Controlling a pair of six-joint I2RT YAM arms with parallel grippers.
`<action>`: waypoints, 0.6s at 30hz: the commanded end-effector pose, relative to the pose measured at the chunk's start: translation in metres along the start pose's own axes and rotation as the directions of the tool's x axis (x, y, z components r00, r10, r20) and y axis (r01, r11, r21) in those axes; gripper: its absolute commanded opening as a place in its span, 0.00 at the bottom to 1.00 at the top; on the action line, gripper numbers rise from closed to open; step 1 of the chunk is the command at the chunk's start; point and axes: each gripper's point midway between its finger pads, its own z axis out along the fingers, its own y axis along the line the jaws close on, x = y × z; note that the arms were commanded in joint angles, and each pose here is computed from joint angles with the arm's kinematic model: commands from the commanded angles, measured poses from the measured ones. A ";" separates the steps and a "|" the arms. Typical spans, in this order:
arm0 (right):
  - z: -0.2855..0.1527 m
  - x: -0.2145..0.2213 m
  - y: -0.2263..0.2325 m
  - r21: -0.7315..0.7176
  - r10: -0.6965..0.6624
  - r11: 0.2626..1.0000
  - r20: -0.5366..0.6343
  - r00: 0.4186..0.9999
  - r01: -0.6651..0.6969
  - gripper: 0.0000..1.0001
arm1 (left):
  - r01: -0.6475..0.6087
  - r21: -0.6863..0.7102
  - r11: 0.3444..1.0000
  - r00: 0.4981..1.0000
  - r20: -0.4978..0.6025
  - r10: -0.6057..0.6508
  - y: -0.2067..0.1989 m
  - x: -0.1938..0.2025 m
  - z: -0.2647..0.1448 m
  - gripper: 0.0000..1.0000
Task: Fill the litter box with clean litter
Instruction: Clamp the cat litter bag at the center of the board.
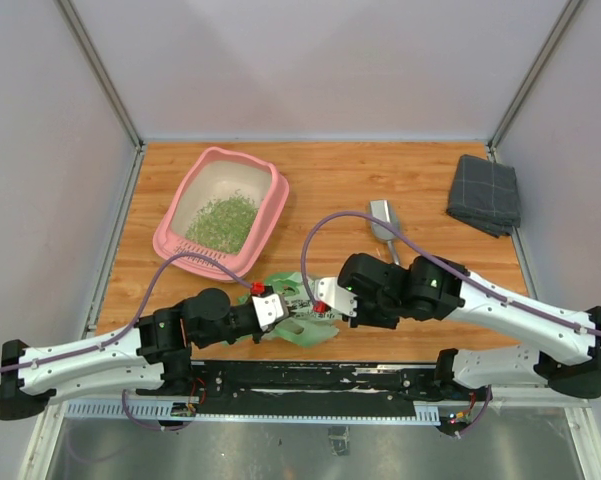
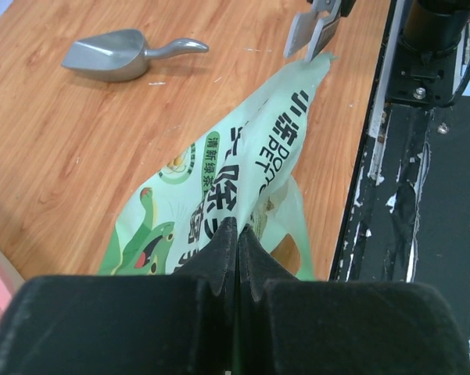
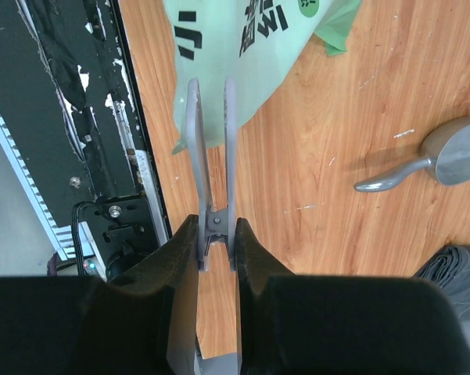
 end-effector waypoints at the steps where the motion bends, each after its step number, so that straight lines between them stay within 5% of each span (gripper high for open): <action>1: 0.008 -0.006 0.004 -0.021 -0.025 0.999 -0.022 0.999 0.025 0.01 | -0.013 -0.033 0.999 0.973 0.230 0.021 0.009 -0.060 -0.006 0.00; 18: -0.001 0.006 -0.007 0.084 -0.033 0.996 0.041 0.999 0.029 0.01 | -0.003 -0.060 0.998 0.975 0.222 0.016 0.015 -0.062 -0.007 0.00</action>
